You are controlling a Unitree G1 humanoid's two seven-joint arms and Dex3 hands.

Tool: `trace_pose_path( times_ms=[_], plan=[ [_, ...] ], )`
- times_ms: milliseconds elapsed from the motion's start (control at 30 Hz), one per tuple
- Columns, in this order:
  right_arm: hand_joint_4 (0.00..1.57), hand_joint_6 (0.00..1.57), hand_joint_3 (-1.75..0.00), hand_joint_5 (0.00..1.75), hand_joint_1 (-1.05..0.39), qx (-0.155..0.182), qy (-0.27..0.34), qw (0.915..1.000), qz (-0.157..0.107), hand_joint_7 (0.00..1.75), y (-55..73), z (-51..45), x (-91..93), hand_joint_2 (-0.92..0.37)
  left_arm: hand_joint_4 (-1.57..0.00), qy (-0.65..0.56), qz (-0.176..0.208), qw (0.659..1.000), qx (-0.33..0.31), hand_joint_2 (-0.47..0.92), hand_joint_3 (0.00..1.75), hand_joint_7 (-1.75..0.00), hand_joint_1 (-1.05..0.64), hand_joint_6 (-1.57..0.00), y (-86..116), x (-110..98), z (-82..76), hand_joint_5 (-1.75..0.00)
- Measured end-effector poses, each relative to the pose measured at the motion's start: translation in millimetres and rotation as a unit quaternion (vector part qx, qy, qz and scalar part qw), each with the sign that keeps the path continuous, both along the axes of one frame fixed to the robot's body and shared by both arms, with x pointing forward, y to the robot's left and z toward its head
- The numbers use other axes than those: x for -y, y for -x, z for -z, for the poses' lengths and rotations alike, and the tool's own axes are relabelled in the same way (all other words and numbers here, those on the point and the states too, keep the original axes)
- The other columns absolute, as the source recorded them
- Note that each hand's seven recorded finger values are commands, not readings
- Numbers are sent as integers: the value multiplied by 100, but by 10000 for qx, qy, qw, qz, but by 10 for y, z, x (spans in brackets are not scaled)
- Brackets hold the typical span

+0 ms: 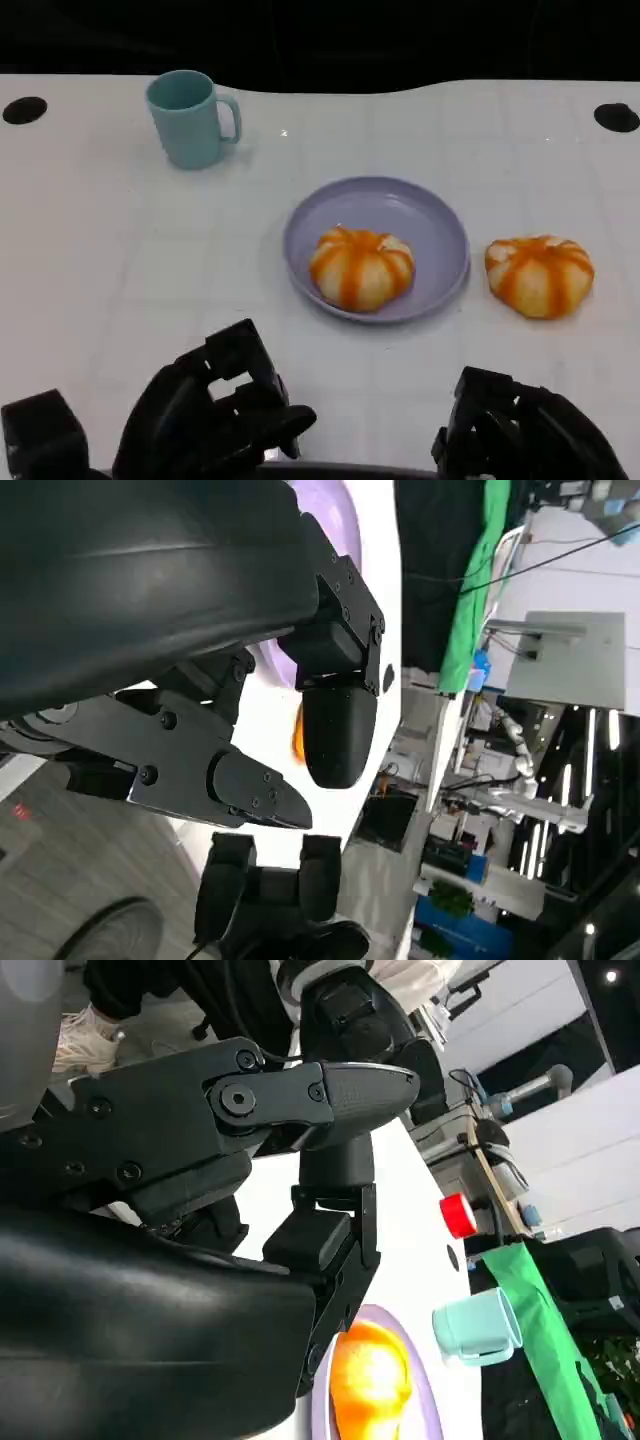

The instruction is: Grasp the bread from the table and place it into the plate.

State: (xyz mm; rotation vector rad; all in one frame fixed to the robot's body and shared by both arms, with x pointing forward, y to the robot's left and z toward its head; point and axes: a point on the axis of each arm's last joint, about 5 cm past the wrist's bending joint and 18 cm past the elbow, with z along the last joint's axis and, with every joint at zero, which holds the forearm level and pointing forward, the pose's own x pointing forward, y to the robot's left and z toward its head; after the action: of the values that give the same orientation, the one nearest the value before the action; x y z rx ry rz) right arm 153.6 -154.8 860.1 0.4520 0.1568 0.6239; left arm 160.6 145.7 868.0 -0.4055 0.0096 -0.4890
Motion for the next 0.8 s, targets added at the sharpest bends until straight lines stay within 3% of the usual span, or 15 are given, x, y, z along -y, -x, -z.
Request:
trace_pose_path(
  times_ms=[800],
  plan=[
    [84, 75, -28, 162, -70, 68, -17, 10000, 31, 135, 15, 12, 49, -92, -80, 115, 135, 9996, -211, 85, 12, -175, -11, -61, 54, 27, 22, -175]
  ],
)
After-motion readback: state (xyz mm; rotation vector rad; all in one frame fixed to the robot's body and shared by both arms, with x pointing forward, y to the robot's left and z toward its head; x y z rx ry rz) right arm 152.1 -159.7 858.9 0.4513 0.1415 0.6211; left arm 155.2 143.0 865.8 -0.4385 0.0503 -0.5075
